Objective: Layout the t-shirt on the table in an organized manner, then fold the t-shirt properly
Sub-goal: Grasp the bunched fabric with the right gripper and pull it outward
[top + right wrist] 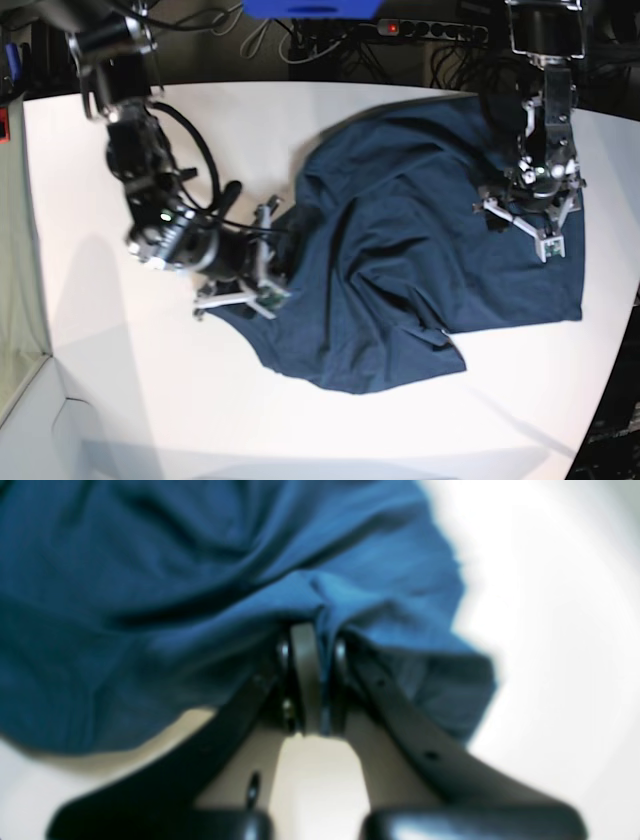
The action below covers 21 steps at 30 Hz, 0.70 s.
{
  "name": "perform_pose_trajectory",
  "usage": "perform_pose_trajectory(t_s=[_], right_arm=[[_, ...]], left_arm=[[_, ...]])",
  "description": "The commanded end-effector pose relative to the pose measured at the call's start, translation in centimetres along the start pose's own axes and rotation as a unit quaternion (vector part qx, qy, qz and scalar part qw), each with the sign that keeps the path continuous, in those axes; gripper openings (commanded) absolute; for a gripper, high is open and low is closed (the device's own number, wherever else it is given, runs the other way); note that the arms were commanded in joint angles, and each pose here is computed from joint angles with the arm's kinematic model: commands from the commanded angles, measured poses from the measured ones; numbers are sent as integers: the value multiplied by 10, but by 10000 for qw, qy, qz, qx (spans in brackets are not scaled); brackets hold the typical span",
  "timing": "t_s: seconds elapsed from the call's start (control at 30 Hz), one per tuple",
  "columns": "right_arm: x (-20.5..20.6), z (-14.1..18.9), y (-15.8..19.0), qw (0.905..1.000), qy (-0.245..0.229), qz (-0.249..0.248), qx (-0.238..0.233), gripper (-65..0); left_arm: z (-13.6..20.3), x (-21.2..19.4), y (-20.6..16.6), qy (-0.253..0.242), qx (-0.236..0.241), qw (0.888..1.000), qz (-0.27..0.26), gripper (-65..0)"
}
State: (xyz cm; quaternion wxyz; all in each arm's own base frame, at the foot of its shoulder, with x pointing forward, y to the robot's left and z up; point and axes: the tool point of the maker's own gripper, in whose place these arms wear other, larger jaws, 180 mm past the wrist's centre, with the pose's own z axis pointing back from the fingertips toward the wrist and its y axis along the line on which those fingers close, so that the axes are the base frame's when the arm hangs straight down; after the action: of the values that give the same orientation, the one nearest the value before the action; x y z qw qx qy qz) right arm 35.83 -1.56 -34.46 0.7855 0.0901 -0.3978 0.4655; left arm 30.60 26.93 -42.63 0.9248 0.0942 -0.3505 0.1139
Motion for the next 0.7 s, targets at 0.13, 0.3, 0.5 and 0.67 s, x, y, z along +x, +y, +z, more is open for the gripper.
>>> perform_pose_trajectory(t_s=[0.13,0.3,0.5,0.67], right_arm=[[11,-34,14,9970,263,522,506,-479],[28,-35,16,9971,60,571,502,-293],[53,-5,-11,9983,-551,189,-40,-206],[30,0,-16,9988,-450,-157,-150,-206]], left_arm=[[1,-6,6,122,85,9999,-70,-173],[1,-10,7,166,94,9998,-78,-173],[1,-11,8,169,105,9998,-90,-173],[1,-9,13,154,148,9997,-122,-173]])
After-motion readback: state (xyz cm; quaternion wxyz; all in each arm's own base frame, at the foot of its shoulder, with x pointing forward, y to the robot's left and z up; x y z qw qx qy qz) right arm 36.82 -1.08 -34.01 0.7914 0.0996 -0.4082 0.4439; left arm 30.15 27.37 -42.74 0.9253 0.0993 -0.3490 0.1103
